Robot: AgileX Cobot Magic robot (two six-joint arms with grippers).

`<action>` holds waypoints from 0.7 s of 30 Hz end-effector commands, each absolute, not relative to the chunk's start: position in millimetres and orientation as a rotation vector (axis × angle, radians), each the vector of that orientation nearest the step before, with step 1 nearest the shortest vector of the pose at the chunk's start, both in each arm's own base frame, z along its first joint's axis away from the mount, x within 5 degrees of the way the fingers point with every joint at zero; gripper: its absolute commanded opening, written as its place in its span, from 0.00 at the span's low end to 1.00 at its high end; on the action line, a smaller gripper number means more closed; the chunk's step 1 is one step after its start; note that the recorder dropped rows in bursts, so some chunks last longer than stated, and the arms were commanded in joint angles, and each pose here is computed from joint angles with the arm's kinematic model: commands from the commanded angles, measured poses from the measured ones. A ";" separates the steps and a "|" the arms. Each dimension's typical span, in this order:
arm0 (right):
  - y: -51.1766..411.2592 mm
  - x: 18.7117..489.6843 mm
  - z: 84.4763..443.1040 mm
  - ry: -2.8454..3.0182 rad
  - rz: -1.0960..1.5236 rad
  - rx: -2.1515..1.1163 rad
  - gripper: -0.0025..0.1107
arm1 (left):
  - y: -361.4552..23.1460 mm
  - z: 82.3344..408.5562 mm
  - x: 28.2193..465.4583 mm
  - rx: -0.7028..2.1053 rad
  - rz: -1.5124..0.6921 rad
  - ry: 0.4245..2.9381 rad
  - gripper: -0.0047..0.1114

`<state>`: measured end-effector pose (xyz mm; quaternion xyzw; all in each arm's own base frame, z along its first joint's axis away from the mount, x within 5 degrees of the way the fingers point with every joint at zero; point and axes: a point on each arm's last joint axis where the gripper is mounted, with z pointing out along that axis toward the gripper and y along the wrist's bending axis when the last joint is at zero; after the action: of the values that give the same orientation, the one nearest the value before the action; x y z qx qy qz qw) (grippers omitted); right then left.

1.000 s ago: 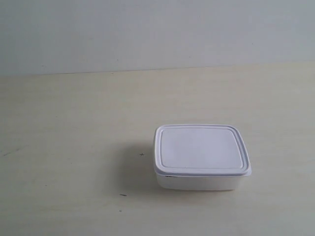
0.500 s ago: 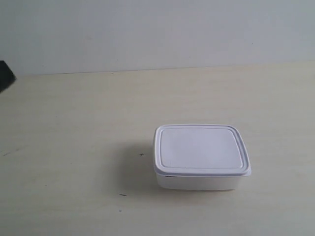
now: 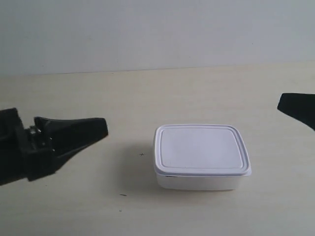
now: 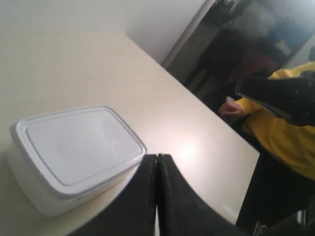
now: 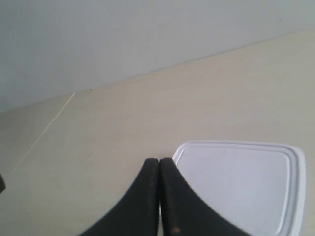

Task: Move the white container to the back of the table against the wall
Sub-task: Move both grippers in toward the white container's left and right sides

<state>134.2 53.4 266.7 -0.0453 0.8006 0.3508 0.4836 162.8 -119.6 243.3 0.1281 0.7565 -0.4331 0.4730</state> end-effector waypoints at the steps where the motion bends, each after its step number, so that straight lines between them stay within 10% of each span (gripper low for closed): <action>1: 62.7 136.5 260.0 2.011 0.826 -0.209 0.02 | -136.0 229.1 169.9 0.358 -0.949 1.985 0.04; 21: 103.5 153.1 190.0 2.478 0.630 -0.358 0.02 | -190.5 156.1 193.1 0.513 -0.822 2.334 0.04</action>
<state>148.3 100.6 199.1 -0.1373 0.9114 0.2547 0.2926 189.2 -186.3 159.9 0.1955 0.8769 -0.3136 0.3073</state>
